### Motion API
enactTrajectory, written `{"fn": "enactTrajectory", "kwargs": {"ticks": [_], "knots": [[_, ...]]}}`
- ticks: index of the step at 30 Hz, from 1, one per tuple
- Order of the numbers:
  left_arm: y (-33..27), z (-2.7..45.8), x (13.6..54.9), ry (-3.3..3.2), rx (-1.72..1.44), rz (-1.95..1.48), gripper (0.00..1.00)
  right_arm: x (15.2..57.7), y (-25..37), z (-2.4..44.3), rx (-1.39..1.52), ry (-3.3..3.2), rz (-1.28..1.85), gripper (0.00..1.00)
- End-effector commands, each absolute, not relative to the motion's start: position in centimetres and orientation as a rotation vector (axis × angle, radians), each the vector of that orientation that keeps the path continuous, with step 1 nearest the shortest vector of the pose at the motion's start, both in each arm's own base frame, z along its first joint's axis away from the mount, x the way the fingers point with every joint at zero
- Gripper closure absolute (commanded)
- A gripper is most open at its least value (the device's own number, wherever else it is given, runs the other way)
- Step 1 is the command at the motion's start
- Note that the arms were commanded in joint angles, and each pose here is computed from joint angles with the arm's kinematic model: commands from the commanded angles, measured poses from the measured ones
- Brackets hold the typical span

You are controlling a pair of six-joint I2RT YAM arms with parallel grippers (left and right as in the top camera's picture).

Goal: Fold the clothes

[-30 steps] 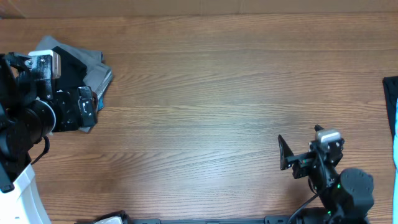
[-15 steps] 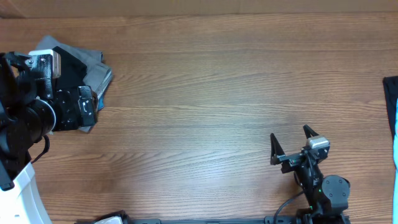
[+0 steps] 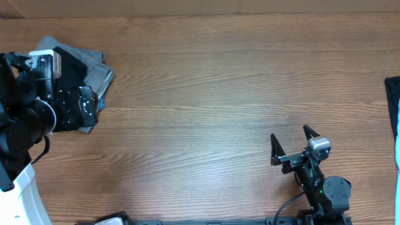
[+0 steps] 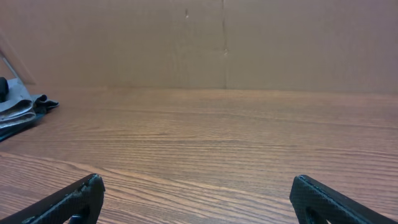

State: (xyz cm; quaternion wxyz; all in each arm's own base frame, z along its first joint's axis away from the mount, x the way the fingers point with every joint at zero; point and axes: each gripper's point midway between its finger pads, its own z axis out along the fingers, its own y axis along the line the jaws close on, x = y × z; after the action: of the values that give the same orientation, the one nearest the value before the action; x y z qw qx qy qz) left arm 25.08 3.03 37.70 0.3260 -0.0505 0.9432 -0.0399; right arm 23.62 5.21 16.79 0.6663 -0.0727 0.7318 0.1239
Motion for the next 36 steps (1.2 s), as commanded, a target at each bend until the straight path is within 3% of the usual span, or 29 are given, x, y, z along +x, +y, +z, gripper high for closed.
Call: {"fn": "enactTrajectory", "kwargs": {"ticks": [1,17,24,36], "knots": [[2.8,37.7,25.3,2.472,-0.124,-0.12,0.0,23.6,5.1,17.0,-0.16,1.638,0.281,0.0],[2.5,38.9,24.2,2.401,-0.084,-0.068,0.0,23.6,5.1,17.0,-0.16,1.638,0.281,0.0],[-2.6,40.2,27.1,2.026,0.171,-0.198,0.0,23.6,5.1,17.0,-0.16,1.638,0.281,0.0],[-4.5,30.2,23.7,1.78,0.185,-0.256,0.0,23.6,5.1,17.0,-0.16,1.638,0.281,0.0]]}}
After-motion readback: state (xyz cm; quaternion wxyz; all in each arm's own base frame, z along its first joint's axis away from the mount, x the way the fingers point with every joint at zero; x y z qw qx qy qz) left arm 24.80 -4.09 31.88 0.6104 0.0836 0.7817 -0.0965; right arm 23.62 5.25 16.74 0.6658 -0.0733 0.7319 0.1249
